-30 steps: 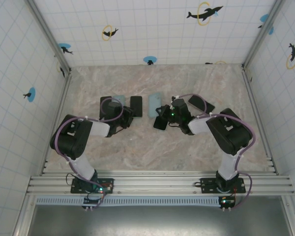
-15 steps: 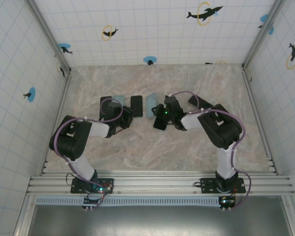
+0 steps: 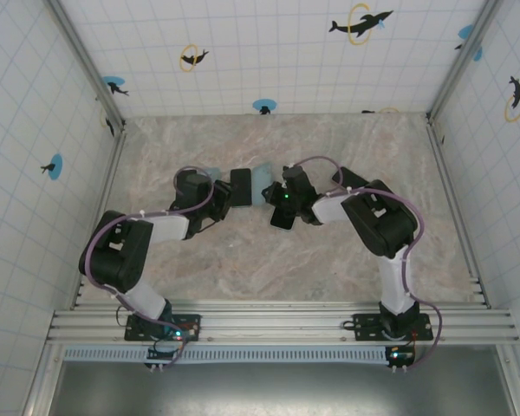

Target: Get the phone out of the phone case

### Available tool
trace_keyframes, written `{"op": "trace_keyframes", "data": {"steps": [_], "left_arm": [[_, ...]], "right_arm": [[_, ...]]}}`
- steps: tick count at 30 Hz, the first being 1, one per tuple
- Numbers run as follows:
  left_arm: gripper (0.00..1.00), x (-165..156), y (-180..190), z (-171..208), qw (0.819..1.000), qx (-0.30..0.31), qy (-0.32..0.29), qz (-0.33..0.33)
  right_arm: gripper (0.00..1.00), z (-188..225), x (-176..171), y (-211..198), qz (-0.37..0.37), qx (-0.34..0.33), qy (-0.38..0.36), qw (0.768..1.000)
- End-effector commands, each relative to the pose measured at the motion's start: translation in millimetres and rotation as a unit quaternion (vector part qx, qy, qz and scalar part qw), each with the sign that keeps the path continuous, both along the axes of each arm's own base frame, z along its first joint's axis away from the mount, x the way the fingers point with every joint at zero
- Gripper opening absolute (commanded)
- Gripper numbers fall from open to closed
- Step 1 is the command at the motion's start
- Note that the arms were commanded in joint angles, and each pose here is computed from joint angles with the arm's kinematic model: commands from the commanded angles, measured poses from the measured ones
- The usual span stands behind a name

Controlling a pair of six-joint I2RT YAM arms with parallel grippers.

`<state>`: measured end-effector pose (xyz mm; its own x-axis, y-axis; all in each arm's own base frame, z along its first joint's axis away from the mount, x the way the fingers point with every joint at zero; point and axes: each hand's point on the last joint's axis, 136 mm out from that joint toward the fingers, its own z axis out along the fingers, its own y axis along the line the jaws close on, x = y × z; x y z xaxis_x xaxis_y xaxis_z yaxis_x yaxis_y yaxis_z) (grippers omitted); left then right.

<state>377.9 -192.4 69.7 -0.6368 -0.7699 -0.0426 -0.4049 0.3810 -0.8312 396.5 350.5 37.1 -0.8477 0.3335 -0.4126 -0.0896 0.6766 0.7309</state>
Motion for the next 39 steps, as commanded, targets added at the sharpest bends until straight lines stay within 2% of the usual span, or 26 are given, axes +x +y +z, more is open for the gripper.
{"op": "trace_keyframes", "data": {"steps": [1,8,28,35,39], "left_arm": [[0.68,7,5,16,1.000,0.016,-0.021,-0.001],[0.68,9,2,20,0.999,0.016,-0.026,-0.011],[0.68,16,-6,29,0.998,0.020,-0.038,-0.036],[0.69,16,-9,32,0.998,0.015,-0.042,-0.044],[0.69,15,-11,34,0.998,0.015,-0.044,-0.050]], "right_arm": [[0.16,-4,0,7,0.024,-0.008,-0.002,1.000],[0.18,-5,-3,7,0.039,-0.014,0.002,0.999],[0.57,33,11,-27,0.054,-0.106,-0.073,0.990],[0.63,42,9,-55,0.038,-0.143,-0.077,0.986],[0.82,40,-3,-80,0.002,-0.184,-0.057,0.981]]}}
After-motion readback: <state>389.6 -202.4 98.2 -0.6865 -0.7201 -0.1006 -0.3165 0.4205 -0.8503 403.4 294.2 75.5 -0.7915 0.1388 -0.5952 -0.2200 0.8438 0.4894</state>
